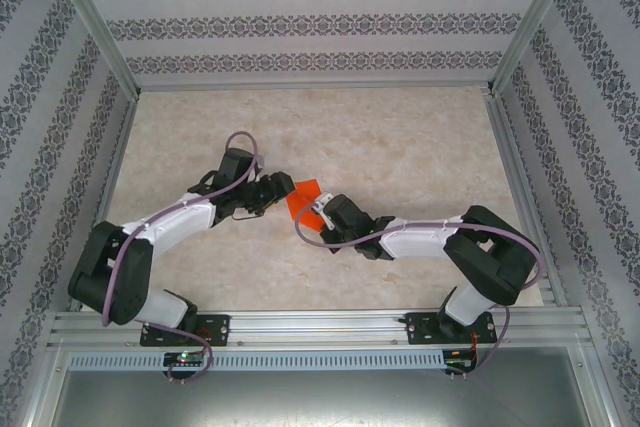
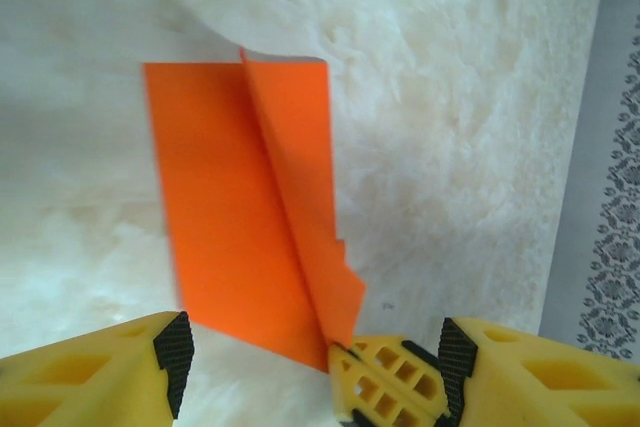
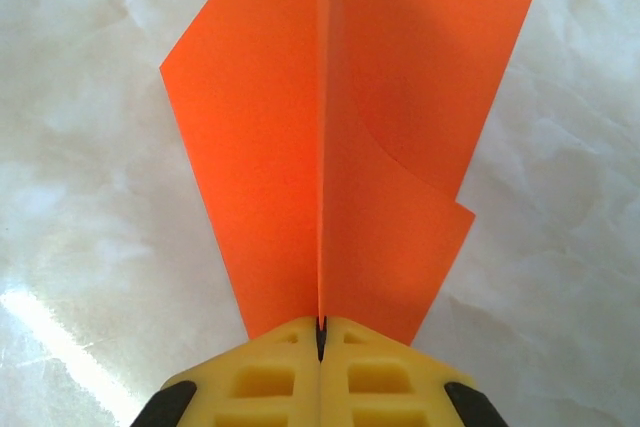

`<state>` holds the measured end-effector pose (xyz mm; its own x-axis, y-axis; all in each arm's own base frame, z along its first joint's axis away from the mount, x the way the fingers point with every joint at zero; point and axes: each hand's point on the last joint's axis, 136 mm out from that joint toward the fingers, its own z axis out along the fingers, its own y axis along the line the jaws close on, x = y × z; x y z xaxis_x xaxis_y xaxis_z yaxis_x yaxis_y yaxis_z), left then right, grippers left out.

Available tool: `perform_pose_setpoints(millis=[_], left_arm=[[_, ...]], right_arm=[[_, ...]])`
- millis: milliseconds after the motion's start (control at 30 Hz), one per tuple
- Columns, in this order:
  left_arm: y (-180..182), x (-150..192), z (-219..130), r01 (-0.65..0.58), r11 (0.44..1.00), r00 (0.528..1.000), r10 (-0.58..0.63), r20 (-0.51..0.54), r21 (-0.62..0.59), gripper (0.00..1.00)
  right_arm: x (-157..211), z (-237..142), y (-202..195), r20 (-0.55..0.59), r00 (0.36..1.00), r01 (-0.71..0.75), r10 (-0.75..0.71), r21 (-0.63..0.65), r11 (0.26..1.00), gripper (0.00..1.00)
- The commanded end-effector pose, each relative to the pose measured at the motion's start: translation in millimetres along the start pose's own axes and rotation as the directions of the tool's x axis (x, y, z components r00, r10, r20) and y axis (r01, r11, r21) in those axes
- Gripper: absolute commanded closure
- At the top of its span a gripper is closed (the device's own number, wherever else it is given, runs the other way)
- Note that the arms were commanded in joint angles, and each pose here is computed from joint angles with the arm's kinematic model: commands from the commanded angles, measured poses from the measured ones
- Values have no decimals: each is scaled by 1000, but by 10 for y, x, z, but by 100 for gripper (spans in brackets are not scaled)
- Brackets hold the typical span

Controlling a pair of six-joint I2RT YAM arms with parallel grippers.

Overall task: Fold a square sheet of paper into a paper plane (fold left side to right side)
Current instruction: Fourth fold the wing at the center of the table.

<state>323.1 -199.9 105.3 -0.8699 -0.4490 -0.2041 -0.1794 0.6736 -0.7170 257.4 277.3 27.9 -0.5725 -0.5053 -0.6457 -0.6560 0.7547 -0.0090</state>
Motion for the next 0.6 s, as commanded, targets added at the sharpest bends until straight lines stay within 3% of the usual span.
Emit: perform_pose_setpoints(millis=[0, 267, 567], left_arm=[[231, 7, -130, 18, 998, 999, -16, 30, -62, 32], [249, 138, 39, 23, 1000, 999, -24, -37, -15, 42], [131, 237, 354, 9, 1000, 994, -8, -108, 9, 44]], right_arm=[[34, 9, 22, 0, 998, -64, 64, -60, 996, 97], [32, -4, 26, -14, 989, -148, 148, -163, 976, 98], [18, -5, 43, -21, 981, -194, 194, -224, 955, 99]])
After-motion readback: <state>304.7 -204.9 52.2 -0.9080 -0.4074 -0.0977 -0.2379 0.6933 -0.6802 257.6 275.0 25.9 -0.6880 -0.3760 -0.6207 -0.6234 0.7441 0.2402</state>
